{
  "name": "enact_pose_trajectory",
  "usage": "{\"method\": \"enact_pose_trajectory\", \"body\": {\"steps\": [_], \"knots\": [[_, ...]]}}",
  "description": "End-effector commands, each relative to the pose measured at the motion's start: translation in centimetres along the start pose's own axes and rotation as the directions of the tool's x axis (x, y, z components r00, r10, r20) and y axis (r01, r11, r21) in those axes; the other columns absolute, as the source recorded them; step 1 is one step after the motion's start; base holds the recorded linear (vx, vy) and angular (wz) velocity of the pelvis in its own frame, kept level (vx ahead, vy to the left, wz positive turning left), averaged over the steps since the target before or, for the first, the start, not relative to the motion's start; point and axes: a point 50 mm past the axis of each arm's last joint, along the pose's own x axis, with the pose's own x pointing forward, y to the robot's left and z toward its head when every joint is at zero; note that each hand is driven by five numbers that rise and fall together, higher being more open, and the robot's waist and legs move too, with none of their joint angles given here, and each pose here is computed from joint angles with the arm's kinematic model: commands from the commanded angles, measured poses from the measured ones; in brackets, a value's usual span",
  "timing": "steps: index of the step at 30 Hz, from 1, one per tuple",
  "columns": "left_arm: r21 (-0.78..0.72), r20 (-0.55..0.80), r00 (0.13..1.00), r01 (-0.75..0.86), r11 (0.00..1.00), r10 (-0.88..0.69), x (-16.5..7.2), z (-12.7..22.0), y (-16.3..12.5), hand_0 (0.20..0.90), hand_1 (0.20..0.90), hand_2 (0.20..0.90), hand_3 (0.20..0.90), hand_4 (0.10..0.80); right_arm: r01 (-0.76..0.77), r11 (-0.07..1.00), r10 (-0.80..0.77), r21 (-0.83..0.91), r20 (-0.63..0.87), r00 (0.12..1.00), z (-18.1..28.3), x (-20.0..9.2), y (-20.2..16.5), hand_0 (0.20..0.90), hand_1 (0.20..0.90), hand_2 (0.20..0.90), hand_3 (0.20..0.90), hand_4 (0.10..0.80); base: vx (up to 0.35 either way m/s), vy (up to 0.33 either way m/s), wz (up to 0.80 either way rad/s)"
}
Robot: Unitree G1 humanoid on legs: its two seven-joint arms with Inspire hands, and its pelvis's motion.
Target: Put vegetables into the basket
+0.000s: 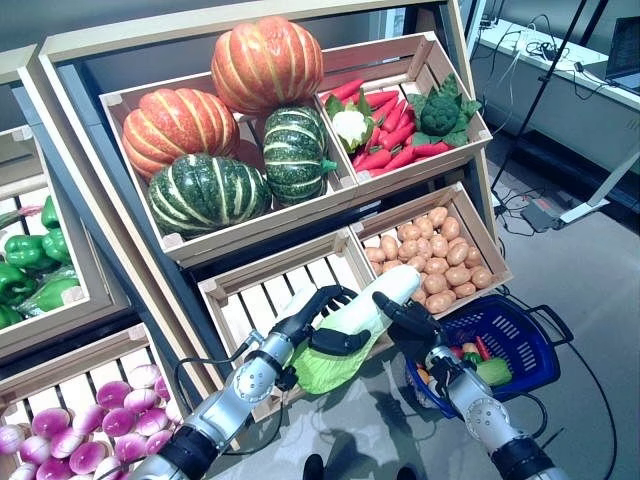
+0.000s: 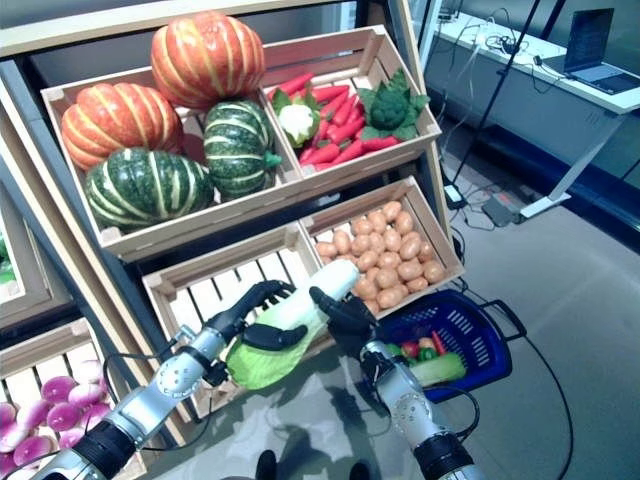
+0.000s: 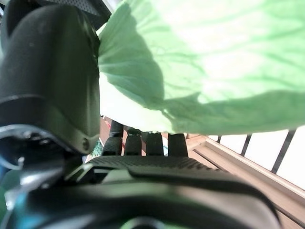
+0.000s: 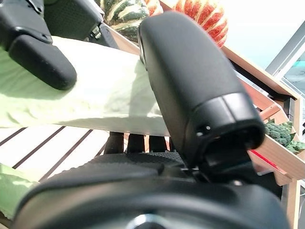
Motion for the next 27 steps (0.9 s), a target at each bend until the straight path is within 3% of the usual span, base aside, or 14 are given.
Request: {"method": "enact_pose_trajectory", "body": {"steps": [1,5,6,7,8,20,27], "knots": [[0.072,0.264,0.964,0.012,0.997,-0.030,2.7,4.9,0.8,0.300,0.300,0.300,0.300,0.400,-0.395,0.918,0.381,0.036,0.194,0.904,3.1,3.1,7.8,0.300,0.300,0.300,0.300,0.400,0.000,0.000,0.00],[0.056,0.243,0.970,-0.008,0.998,-0.006,2.6,4.6,0.9,0.300,0.300,0.300,0.300,0.400,-0.381,0.923,0.359,0.058,0.229,0.905,3.3,2.9,7.6,0.300,0.300,0.300,0.300,0.400,0.000,0.000,0.00],[0.054,0.241,0.970,-0.017,0.998,0.004,2.5,4.5,1.0,0.462,0.462,0.462,0.462,0.508,-0.379,0.924,0.356,0.056,0.237,0.904,3.5,2.8,7.6,0.300,0.300,0.300,0.300,0.400,0.000,0.000,0.00],[0.054,0.242,0.970,-0.027,0.998,0.013,2.5,4.5,1.0,0.799,0.799,0.799,0.799,0.733,-0.377,0.924,0.353,0.058,0.248,0.902,3.6,2.8,7.6,0.300,0.300,0.300,0.300,0.400,0.000,0.000,0.00],[0.055,0.240,0.971,-0.031,0.998,0.017,2.5,4.5,1.1,0.900,0.900,0.900,0.900,0.800,-0.377,0.924,0.351,0.061,0.254,0.901,3.7,2.7,7.6,0.300,0.300,0.300,0.300,0.400,0.000,0.000,0.00],[0.005,0.266,0.954,-0.142,0.990,0.135,2.2,4.8,3.2,0.900,0.900,0.900,0.900,0.800,-0.372,0.927,0.324,0.048,0.399,0.858,6.7,1.7,6.9,0.300,0.300,0.300,0.300,0.400,-0.034,-0.027,0.00],[-0.005,0.306,0.919,-0.257,0.966,0.246,1.0,5.3,6.6,0.900,0.900,0.900,0.900,0.800,-0.311,0.950,0.258,0.009,0.536,0.804,10.4,-0.1,5.5,0.300,0.300,0.300,0.300,0.400,-0.048,-0.035,0.00]]}}
